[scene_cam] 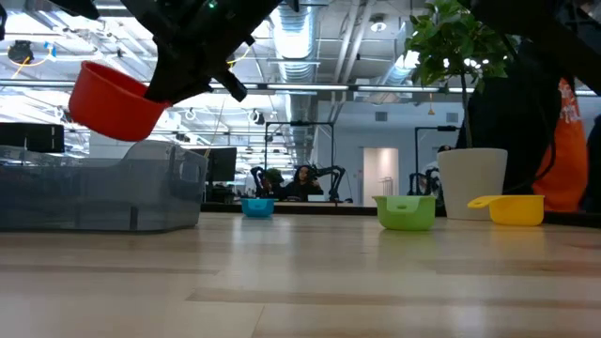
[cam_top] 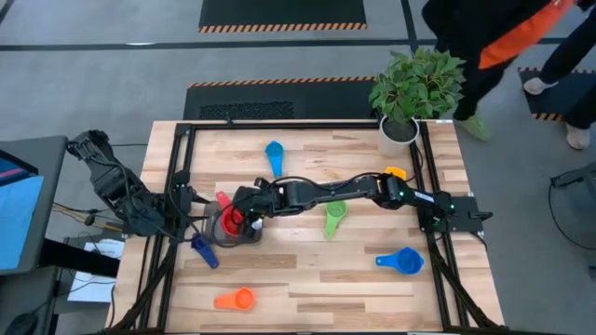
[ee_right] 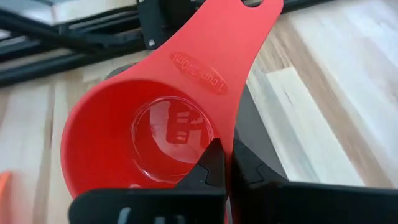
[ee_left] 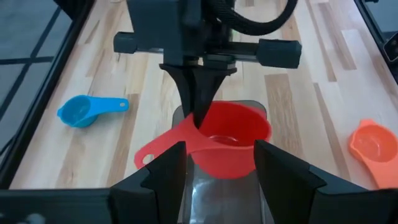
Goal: Nest measuring cups in basket
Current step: Put the red measuring cup into the black bin
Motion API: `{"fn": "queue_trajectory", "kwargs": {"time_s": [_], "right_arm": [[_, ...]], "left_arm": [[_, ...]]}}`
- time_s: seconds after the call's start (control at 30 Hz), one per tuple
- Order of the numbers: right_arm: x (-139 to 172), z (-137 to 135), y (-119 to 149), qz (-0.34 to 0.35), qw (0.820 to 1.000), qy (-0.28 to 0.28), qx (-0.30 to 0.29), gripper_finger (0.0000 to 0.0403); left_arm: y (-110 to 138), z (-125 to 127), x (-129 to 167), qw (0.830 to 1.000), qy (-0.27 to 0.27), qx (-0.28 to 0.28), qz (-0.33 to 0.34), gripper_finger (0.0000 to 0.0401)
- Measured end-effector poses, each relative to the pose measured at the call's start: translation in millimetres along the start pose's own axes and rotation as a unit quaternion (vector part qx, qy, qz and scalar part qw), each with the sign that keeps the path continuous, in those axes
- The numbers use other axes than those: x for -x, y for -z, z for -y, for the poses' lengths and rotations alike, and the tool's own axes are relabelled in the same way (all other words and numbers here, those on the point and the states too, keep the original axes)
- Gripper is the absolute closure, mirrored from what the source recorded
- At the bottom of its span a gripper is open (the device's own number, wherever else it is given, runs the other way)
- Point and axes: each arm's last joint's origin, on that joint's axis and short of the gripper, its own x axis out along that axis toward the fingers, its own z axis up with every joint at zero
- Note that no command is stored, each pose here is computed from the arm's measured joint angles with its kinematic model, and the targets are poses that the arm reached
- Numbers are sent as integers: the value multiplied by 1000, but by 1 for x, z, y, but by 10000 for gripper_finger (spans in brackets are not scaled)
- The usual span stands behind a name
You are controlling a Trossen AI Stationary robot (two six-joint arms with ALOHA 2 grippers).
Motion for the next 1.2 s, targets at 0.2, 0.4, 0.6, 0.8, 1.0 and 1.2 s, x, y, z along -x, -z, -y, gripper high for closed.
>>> {"fn": "queue_trajectory", "kwargs": {"time_s": [0.2, 0.4, 0.6, 0.8, 1.0, 1.2], "right_arm": [[1, -3, 5, -20, 999, -1, 28, 396], [1, -4, 7, -28, 999, 1, 24, 396], [1, -3, 7, -30, 999, 2, 20, 376], [1, -3, 9, -40, 999, 5, 19, 396], [-13, -2, 20, -53, 998, 12, -29, 395], [-24, -10, 27, -42, 999, 3, -29, 391]], "left_arm": [[0, 0, 0, 1000, 4, -20, -3, 224], [0, 1, 0, 999, 10, -30, -6, 224], [0, 1, 0, 999, 10, -30, -6, 224], [0, 1, 0, 1000, 10, -27, -6, 224], [0, 1, 0, 1000, 9, -20, -5, 224], [1, 1, 0, 1000, 10, -17, -6, 224]]}}
